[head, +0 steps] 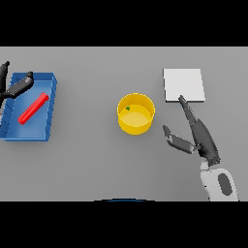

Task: Pick up the red beaker and tilt it to pour out 1 green nut into yellow bowl. Pick up the yellow bowl and place it on the metallic measuring scale.

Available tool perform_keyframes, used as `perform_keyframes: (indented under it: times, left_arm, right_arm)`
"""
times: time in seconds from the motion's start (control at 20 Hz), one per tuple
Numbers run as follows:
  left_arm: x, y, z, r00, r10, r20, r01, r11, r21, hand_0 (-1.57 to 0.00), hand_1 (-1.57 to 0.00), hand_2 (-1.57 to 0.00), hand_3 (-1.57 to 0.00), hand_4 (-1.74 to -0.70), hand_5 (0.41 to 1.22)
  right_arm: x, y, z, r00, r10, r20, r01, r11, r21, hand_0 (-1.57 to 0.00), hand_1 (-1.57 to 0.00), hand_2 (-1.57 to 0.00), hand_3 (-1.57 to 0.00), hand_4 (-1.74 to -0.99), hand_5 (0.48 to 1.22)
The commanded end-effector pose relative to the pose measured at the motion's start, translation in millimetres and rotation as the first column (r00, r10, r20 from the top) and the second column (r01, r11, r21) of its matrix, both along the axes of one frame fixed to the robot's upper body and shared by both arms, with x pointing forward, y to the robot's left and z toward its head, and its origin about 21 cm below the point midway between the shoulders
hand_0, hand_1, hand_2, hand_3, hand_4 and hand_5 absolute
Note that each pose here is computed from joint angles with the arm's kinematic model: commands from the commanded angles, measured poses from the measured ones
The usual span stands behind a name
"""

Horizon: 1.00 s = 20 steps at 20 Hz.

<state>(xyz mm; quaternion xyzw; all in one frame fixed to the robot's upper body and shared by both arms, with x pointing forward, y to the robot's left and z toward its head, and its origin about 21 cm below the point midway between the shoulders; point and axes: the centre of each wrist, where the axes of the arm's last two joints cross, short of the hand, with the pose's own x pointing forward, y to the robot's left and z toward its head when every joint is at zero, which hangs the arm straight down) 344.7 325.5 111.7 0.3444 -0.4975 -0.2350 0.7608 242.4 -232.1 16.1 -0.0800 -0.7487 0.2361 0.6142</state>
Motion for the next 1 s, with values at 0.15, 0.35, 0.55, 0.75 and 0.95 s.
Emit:
perform_keyframes:
  times: [0.15, 0.35, 0.55, 0.75, 0.95]
  left_arm:
    - [1.0, -2, -3, 1.000, 0.007, -0.020, -0.007, 1.000, -0.010, -0.01, -0.01, -0.01, -0.01, -0.79, 0.707]
    - [0.1, -6, -4, 1.000, -0.010, -0.021, 0.010, 1.000, -0.019, 0.00, 0.00, 0.00, 0.00, -0.80, 0.708]
    - [1.2, -8, -5, 1.000, -0.010, -0.020, 0.010, 1.000, -0.013, 0.00, 0.00, 0.00, 0.00, -0.79, 0.719]
    - [2.6, -7, -3, 0.999, -0.018, -0.029, 0.017, 1.000, -0.015, 0.00, 0.00, 0.00, 0.00, -0.80, 0.723]
    - [1.8, -11, -4, 0.999, -0.023, -0.023, 0.023, 1.000, -0.009, 0.00, 0.00, 0.00, 0.00, -0.80, 0.717]
  right_arm:
    - [20.1, 0, 18, 0.991, 0.136, 0.007, -0.132, 0.975, -0.180, 0.00, 0.00, 0.00, 0.00, -1.255, 0.700]
    - [40.5, 8, 37, 0.968, 0.251, 0.007, -0.218, 0.856, -0.469, 0.00, 0.00, 0.00, 0.00, -1.279, 0.671]
    - [61.3, 25, 50, 0.915, 0.404, -0.019, -0.324, 0.703, -0.633, 0.00, 0.00, 0.00, 0.00, -1.270, 0.664]
    - [71.5, 41, 51, 0.874, 0.479, -0.083, -0.396, 0.602, -0.694, 0.00, 0.00, 0.00, 0.00, -1.274, 0.656]
    - [87.7, 56, 50, 0.835, 0.529, -0.151, -0.450, 0.498, -0.741, 0.00, 0.00, 0.00, 0.00, -1.269, 0.683]
